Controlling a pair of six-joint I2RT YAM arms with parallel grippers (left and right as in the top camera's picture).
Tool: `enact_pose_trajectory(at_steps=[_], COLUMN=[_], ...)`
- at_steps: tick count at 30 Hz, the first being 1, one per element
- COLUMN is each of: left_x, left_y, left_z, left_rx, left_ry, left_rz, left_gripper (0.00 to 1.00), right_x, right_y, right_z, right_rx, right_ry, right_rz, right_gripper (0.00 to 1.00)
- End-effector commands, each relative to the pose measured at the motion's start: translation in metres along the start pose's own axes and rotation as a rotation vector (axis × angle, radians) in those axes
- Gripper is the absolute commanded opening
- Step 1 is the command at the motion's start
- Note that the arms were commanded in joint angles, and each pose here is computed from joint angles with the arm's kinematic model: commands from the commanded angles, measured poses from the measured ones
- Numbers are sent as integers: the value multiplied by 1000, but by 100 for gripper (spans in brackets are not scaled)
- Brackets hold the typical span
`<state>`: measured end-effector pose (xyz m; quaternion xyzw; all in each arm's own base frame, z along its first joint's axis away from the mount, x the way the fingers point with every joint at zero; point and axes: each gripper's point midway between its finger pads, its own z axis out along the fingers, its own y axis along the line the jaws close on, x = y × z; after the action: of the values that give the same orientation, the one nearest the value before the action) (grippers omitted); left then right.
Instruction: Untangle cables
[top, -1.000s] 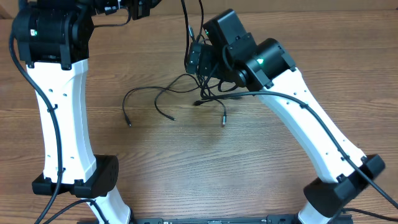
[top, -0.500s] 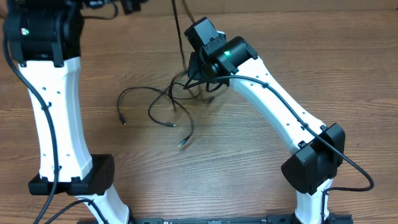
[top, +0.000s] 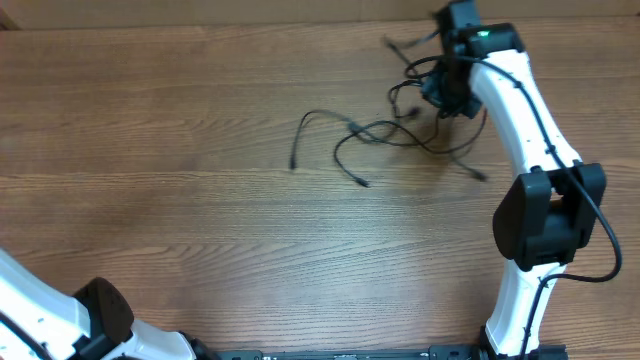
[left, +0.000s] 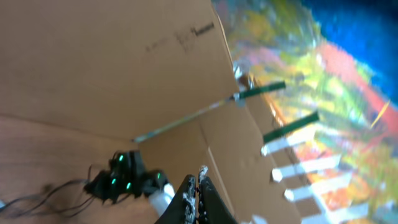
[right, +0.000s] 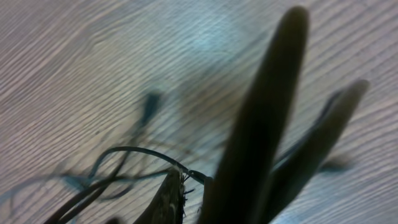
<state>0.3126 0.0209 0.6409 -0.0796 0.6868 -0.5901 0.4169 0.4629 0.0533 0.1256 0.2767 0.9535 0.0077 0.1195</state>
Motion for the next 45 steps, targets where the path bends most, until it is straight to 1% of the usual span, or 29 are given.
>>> enact_pose_trajectory(at_steps=[1, 3, 6, 9, 10, 11, 12, 13, 15, 18, 19, 20, 21, 22, 24, 26, 27, 28, 29, 30, 31, 32, 33, 34, 37, 38, 41, 43, 45], left_x=[27, 31, 38, 42, 42, 42, 42, 42, 42, 42, 41, 40, 38, 34, 28, 19, 14, 7, -4, -10, -21, -33, -41, -54, -62, -57, -38, -16, 10], left_y=[-11, -13, -17, -18, -18, -18, -18, -18, -18, -18, -18, -18, -18, -18, -19, -21, -22, -22, -19, -17, -12, -2, 6, 18, 39, 57, 97, 129, 156], left_z=[1, 6, 15, 18, 19, 19, 19, 19, 19, 19, 19, 19, 19, 20, 24, 30, 34, 39, 44, 46, 48, 48, 47, 45, 46, 55, 76, 99, 125], left_rx=[15, 32, 57, 70, 71, 70, 70, 70, 70, 70, 70, 69, 68, 66, 67, 71, 73, 70, 56, 46, 20, -23, -56, -120, -238, -345, -537, -650, -706], left_ry=[117, 137, 168, 183, 184, 183, 183, 183, 183, 183, 181, 172, 159, 139, 99, 39, -1, -48, -120, -158, -227, -308, -362, -451, -531, -527, -465, -359, -227], left_rz=[99, 159, 208, 225, 226, 227, 227, 225, 225, 224, 224, 225, 228, 231, 233, 262, 274, 268, 252, 242, 221, 182, 160, 163, 211, 279, 331, 362, 375], left_gripper=[4, 4, 4, 4, 4, 4, 4, 4, 4, 4, 4, 4, 4, 4, 4, 4, 18, 49, 63, 76, 96, 100, 100, 100, 100, 100, 100, 100, 100], right_x=[23, 37, 67, 98, 111, 124, 134, 139, 135, 121, 117, 110, 106, 99, 89, 80, 79, 82, 89, 92, 95, 96, 95, 90, 81, 73, 63, 55, 49], right_y=[39, 51, 80, 94, 94, 91, 85, 77, 54, 27, 23, 17, 15, 14, 15, 27, 39, 60, 82, 93, 104, 113, 116, 120, 128, 134, 136, 131, 124], right_z=[-23, -25, -30, -34, -34, -34, -32, -31, -28, -23, -21, -18, -16, -16, -22, -36, -44, -56, -72, -81, -95, -107, -114, -124, -143, -161, -192, -210, -223], right_rx=[-153, -162, -167, -55, -6, 49, 115, 180, 348, 482, 483, 474, 456, 413, 358, 253, 180, 56, -84, -153, -229, -281, -302, -322, -372, -413, -456, -456, -439], right_ry=[53, 64, 45, -33, -45, -47, -48, -56, -100, -125, -117, -99, -82, -58, -49, -49, -39, -18, 7, 17, 22, 22, 14, -12, -64, -118, -203, -260, -306], right_rz=[-56, -100, -253, -395, -441, -487, -524, -548, -533, -448, -415, -363, -328, -280, -239, -256, -303, -387, -483, -525, -535, -515, -499, -477, -475, -483, -495, -483, -470], right_gripper=[4, 4, 4, 4, 22, 43, 73, 100, 100, 100, 100, 96, 89, 86, 84, 87, 90, 95, 100, 100, 100, 100, 100, 100, 100, 100, 100, 100, 100])
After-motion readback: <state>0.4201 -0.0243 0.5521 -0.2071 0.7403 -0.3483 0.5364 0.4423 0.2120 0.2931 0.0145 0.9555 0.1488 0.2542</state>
